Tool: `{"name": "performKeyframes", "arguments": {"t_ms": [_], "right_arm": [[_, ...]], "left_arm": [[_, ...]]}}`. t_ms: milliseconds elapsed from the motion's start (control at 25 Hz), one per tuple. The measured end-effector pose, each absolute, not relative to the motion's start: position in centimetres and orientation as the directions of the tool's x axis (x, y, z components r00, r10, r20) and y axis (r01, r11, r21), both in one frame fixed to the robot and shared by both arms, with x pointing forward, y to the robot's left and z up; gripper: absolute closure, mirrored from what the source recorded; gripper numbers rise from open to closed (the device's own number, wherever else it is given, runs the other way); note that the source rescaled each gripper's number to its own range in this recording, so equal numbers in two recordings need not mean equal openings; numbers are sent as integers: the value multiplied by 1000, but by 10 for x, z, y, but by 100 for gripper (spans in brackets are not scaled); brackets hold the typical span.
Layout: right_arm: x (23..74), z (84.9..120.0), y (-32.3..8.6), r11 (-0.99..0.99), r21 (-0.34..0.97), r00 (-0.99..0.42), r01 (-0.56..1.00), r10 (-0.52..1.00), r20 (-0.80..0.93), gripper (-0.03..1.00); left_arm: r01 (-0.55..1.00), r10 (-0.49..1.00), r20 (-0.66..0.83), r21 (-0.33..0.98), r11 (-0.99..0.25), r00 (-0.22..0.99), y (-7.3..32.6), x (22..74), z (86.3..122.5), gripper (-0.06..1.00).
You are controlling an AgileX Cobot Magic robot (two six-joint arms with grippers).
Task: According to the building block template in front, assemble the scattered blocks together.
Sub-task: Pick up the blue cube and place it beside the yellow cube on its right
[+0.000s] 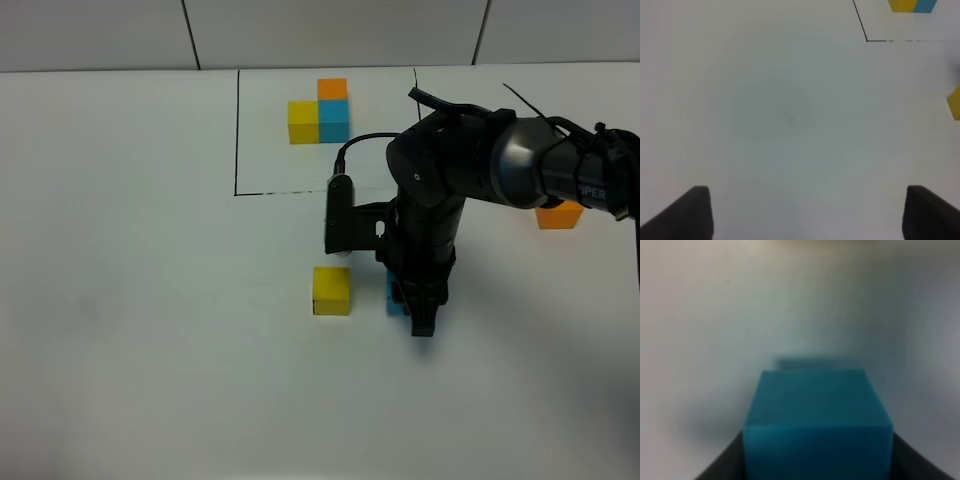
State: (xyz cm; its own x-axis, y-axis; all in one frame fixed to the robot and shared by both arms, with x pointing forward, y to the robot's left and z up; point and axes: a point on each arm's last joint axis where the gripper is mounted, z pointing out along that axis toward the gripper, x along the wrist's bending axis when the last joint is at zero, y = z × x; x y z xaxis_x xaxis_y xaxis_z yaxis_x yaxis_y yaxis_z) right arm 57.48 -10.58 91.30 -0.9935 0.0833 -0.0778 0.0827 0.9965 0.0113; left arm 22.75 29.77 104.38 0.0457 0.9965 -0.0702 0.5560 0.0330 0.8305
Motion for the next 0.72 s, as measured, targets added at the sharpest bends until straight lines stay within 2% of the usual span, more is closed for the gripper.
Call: {"name": "performKeyframes", "arguments": {"t_ms": [720], "right_arm": [[581,891,-89,991,39,-990,128,129,-49,94]], "left_arm": [[556,996,-70,831,33,46,298,228,1044,11]]}}
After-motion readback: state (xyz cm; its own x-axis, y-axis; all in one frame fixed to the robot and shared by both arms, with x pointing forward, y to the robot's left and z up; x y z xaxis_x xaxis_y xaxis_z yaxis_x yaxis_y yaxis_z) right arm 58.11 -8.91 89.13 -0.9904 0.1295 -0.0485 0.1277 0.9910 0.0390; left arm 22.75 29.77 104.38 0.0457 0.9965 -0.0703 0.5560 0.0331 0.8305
